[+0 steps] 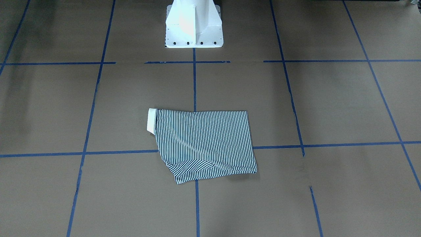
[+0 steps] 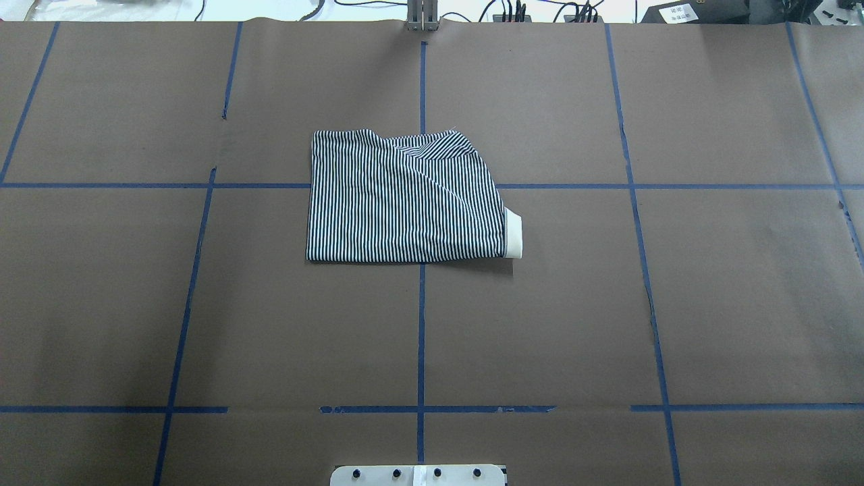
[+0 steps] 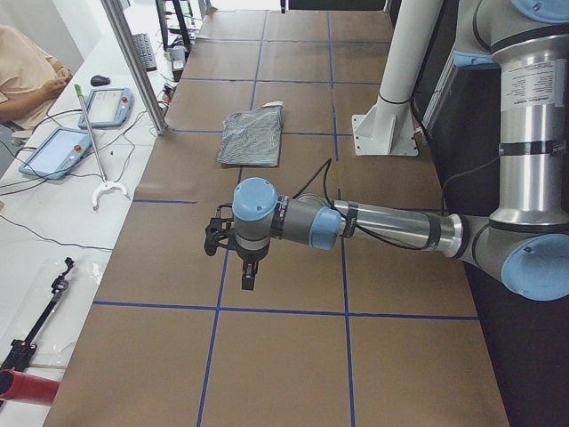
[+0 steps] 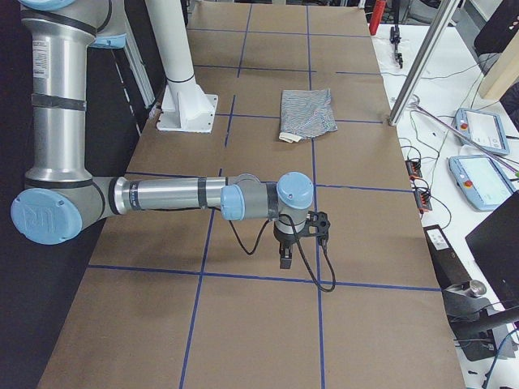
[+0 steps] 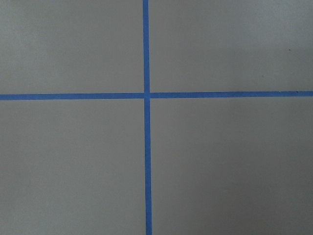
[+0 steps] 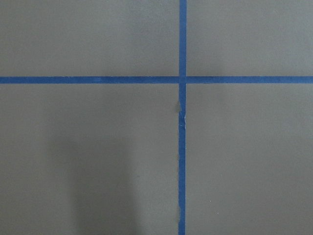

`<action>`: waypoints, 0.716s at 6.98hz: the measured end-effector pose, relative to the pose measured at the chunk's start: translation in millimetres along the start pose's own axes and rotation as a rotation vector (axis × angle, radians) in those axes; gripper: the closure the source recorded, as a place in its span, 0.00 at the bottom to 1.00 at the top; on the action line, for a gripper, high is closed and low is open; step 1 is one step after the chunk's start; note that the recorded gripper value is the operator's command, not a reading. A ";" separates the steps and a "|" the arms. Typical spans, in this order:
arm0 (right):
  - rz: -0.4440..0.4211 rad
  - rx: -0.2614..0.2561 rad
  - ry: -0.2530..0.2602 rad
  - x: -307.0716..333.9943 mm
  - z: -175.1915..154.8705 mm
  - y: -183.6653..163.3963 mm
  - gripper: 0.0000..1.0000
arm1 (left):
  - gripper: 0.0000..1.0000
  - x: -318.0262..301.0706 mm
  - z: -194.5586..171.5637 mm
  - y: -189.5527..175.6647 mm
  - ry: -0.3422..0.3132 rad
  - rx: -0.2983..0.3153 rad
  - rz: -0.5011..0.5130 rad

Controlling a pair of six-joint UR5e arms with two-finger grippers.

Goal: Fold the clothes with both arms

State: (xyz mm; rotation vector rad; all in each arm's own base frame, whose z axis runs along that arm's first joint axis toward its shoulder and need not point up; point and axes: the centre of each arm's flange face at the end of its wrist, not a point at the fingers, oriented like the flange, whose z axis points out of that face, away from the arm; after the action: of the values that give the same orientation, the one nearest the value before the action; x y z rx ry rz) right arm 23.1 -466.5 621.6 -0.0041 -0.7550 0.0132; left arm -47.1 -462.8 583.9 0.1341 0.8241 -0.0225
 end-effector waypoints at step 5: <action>0.002 -0.009 0.002 4.4 4.4 1.1 0.00 | 0.00 -39.7 34.7 10.0 -0.026 -0.122 -0.123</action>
State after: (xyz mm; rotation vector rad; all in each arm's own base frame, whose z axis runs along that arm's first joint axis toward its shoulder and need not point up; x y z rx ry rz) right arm 23.2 -465.3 627.8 -0.0135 -0.7530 0.0116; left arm -48.0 -458.5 637.3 -0.0317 0.8046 -0.0901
